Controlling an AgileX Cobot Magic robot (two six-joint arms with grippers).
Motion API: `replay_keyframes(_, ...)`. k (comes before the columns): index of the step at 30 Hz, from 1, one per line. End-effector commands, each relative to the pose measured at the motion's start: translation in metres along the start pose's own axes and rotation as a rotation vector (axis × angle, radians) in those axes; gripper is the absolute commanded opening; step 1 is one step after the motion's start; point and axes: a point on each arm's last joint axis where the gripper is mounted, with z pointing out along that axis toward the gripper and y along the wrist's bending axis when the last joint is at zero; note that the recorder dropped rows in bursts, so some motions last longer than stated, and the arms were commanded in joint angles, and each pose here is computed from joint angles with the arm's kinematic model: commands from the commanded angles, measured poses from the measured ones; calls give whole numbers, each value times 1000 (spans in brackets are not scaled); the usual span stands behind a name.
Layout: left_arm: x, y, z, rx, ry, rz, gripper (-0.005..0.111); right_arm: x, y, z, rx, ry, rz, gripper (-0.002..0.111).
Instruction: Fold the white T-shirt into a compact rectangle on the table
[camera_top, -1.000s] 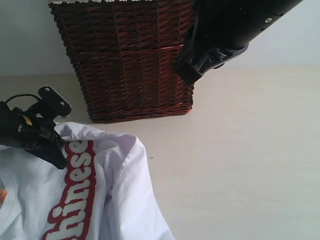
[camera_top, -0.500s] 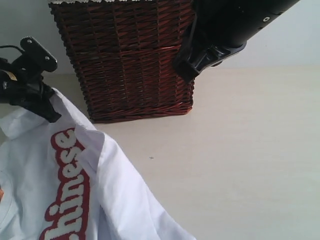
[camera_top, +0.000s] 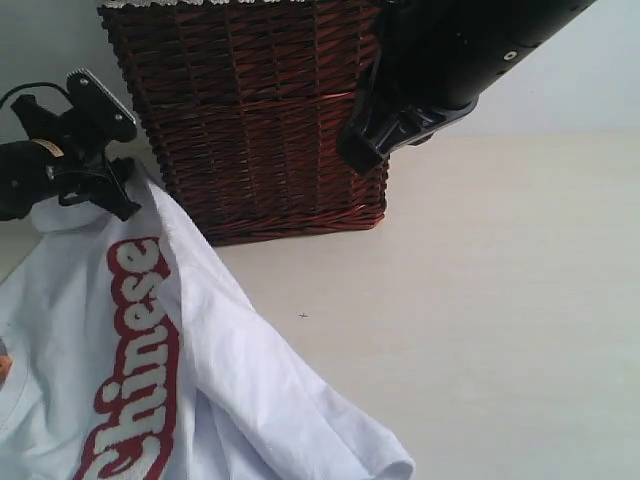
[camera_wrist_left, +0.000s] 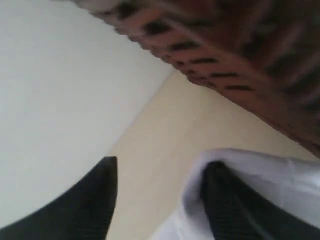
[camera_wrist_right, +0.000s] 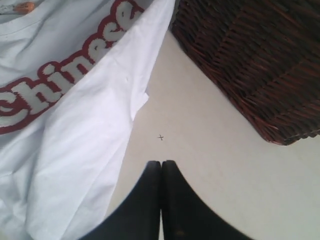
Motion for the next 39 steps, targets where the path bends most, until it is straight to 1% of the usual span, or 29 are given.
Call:
replay_keyframes(1, 3, 25, 1, -291, -24, -238, 60, 0, -2, 2, 9, -7, 4, 0)
replay_keyframes(3, 6, 33, -2, -378, -8, -310, 59, 0, -2, 2, 10, -9, 4, 0)
replay_keyframes(4, 7, 35, -4, -390, 12, -320, 59, 0, -2, 2, 10, -9, 4, 0)
replay_keyframes(5, 8, 36, -7, -378, 46, -333, 59, 0, -2, 2, 10, -9, 4, 0)
replay_keyframes(7, 6, 29, -8, -237, 90, -331, 57, 0, -2, 2, 8, -9, 5, 0)
replay_keyframes(9, 2, 17, -6, -23, 124, -260, 49, 0, -2, 2, 8, -9, 5, 0)
replay_keyframes(10, 1, 12, -6, 42, 140, -236, 46, 0, -2, 2, 8, -9, 5, 0)
replay_keyframes(11, 1, 10, -7, 80, 157, -245, 44, 0, -1, 2, 6, -5, 9, 0)
replay_keyframes(13, -1, 12, -9, 79, 166, -310, 45, 2, -1, 2, -2, 9, 15, 0)
replay_keyframes(14, -2, 14, -11, 74, 168, -346, 47, 2, 0, 2, -7, 17, 15, 0)
replay_keyframes(17, -4, 22, -20, 73, 171, -393, 55, 4, 1, 2, -18, 38, 16, 0)
replay_keyframes(18, -4, 26, -23, 82, 174, -402, 56, 4, 1, 2, -19, 39, 16, 0)
replay_keyframes(22, -5, 36, -42, 143, 185, -408, 53, 4, 1, 2, -18, 37, 16, 0)
replay_keyframes(25, -1, 37, -53, 259, 230, -365, 43, 4, 1, 2, -18, 37, 16, 0)
replay_keyframes(27, 9, 31, -58, 385, 302, -348, 31, 4, 1, 2, -20, 38, 17, 0)
replay_keyframes(29, 22, 20, -61, 527, 390, -325, 15, 4, 1, 2, -20, 38, 17, 0)
replay_keyframes(31, 29, 9, -63, 636, 457, -323, 0, 4, 2, 2, -25, 35, 21, 0)
replay_keyframes(34, 36, -5, -65, 735, 562, -401, 0, 4, 2, 2, -35, 37, 26, 0)
replay_keyframes(36, 45, -15, -67, 794, 670, -438, 0, 4, 3, 2, -37, 41, 24, 0)
replay_keyframes(37, 53, -21, -69, 813, 730, -443, 0, 5, 3, 2, -38, 43, 24, 0)
replay_keyframes(39, 67, -31, -73, 817, 832, -428, 0, 5, 3, 2, -41, 48, 24, 0)
